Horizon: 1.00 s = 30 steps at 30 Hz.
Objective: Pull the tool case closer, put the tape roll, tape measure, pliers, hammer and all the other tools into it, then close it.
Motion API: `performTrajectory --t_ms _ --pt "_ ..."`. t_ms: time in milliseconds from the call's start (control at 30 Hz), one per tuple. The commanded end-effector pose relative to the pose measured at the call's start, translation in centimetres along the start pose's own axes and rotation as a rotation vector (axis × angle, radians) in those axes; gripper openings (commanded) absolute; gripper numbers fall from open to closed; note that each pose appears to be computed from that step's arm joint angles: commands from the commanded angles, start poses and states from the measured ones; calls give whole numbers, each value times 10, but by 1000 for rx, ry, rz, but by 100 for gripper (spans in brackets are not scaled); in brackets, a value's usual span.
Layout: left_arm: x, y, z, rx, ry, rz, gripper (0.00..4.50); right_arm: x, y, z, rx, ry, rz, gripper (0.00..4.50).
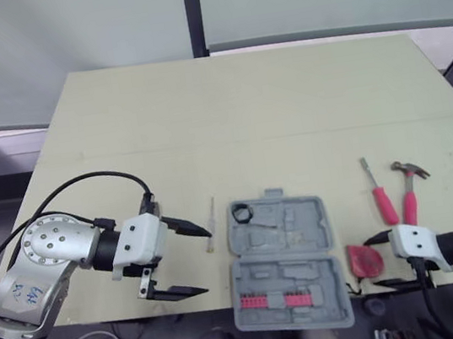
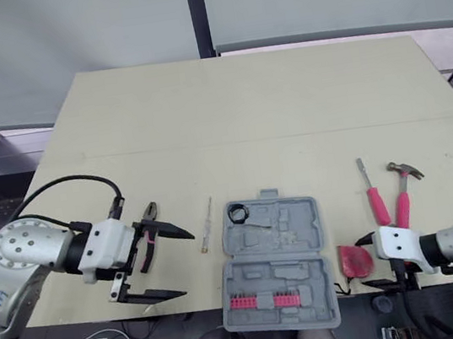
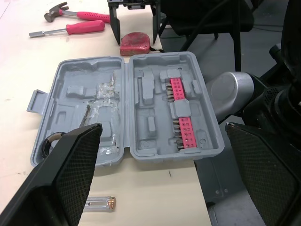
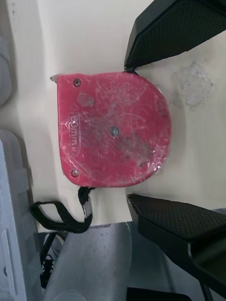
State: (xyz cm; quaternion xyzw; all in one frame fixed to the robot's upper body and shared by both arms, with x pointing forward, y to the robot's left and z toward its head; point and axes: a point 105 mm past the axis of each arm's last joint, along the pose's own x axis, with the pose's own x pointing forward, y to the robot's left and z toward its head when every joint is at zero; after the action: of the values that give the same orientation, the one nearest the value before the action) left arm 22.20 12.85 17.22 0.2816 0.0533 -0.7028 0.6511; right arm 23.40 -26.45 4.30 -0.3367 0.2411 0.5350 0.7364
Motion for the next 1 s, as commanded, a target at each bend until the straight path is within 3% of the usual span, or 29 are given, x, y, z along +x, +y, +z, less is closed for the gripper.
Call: performTrajectory --t_ms 33,100,267,367,467,600,1000 --pt "-1 1 3 29 3 12 450 6 -4 2 0 -7 -20 359" --pt "-1 2 2 29 2 17 450 7 -7 7 3 -24 -30 293" --pt "-2 6 -1 11 -10 47 450 -11 -15 37 -43 -40 -3 293" --pt "-3 13 -6 13 -7 82 450 -21 -25 71 -65 -42 34 293" --pt "-2 23 -12 30 5 119 450 -25 -38 95 -14 61 69 293" --pt "2 30 -14 45 -3 137 450 -26 -45 109 33 178 104 293" --pt "9 39 -18 81 -19 154 450 21 -72 126 -113 274 69 293"
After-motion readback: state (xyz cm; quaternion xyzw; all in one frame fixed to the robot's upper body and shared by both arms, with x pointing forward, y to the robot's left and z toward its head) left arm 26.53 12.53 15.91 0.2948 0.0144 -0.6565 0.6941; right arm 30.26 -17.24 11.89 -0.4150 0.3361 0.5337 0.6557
